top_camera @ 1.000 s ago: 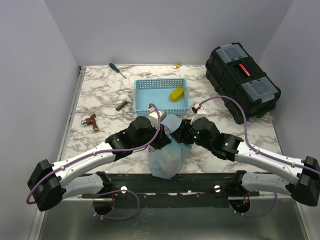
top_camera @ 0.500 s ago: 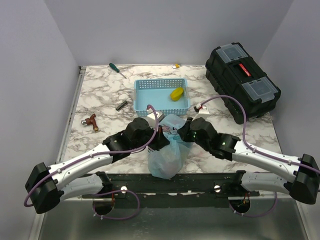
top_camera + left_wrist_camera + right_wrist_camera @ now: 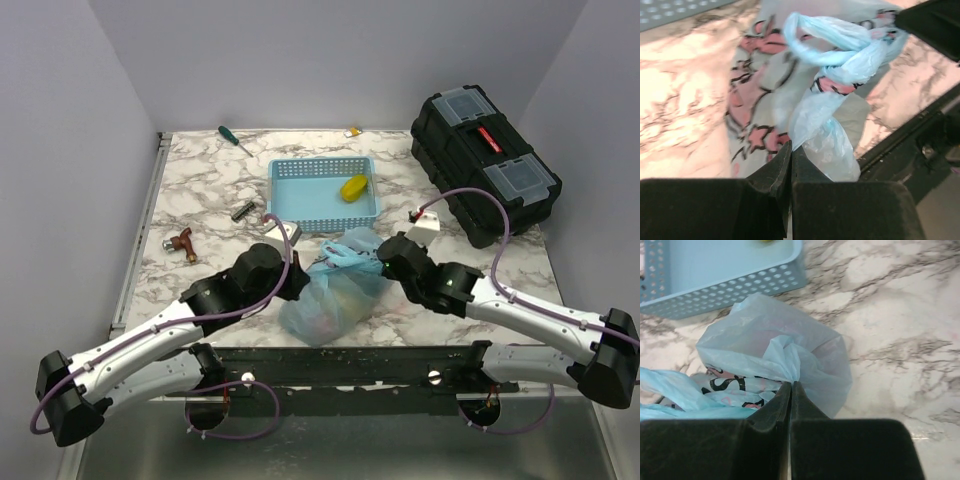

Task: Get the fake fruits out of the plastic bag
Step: Untie the plastic bag at the center of the board.

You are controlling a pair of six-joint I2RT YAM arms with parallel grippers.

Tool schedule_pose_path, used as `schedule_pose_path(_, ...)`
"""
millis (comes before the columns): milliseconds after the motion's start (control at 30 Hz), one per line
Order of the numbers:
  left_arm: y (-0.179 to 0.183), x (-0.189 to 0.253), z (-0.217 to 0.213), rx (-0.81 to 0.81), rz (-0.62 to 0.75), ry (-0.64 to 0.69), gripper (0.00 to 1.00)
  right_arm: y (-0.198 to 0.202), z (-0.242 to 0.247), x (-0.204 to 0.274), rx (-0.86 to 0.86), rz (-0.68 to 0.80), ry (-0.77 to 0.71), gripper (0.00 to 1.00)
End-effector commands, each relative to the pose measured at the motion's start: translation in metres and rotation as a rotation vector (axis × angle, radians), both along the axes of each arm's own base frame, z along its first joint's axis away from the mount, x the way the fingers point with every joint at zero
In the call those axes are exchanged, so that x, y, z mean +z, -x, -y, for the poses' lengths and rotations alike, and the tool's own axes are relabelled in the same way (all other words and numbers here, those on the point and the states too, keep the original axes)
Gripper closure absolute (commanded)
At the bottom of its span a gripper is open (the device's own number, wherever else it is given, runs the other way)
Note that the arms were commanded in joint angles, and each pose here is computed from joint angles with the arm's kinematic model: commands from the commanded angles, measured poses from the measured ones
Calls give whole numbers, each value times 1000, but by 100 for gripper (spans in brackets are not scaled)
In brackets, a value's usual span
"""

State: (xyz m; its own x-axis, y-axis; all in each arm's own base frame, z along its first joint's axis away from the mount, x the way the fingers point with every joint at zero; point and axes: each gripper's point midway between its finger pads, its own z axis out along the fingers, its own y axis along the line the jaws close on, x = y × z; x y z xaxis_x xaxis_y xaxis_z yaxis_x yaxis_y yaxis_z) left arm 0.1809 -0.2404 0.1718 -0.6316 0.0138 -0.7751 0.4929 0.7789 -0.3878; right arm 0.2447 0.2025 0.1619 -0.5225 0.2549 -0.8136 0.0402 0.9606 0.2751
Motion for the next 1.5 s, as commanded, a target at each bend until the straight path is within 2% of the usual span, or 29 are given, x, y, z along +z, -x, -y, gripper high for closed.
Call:
schedule_pose_path(0,-15,-5,-51,189,47,-143,100,-4,62,-4,-212,4,203,98)
schedule_pose_path(333,-22,-5,-86,289,48,-178,100,2,83,-13,-231,-29,232,98)
schedule_pose_path(533,-29,-9,-123,401,21,-231,100,8,96,-18,-254,-36,258,98)
schedule_pose_path(633,-24,-5,-123,371,20,-214,100,11,86,-19,-200,-58,223,97)
schedule_pose_path(767,-6,1,-84,181,-27,-68,100,12,37,-11,44,-65,88,87)
schedule_pose_path(833,2,5,-72,123,-61,-15,100,15,15,-6,153,-64,33,78)
schedule_pose_path(933,8,14,-70,86,-70,-20,100,20,-7,-2,272,-87,7,67)
schedule_pose_path(1000,12,25,-73,69,-57,-38,88,24,-17,-1,319,-117,0,65)
schedule_pose_path(1133,18,52,-76,22,-10,-49,45,35,-36,-2,426,-169,-30,63)
schedule_pose_path(1167,19,62,-73,-3,7,-38,40,36,-37,-3,433,-173,-30,63)
schedule_pose_path(1300,21,94,-49,-143,89,6,30,33,-20,-15,382,-200,65,63)
schedule_pose_path(1467,-4,98,-24,-182,235,-188,25,38,-10,-13,371,-229,102,63)
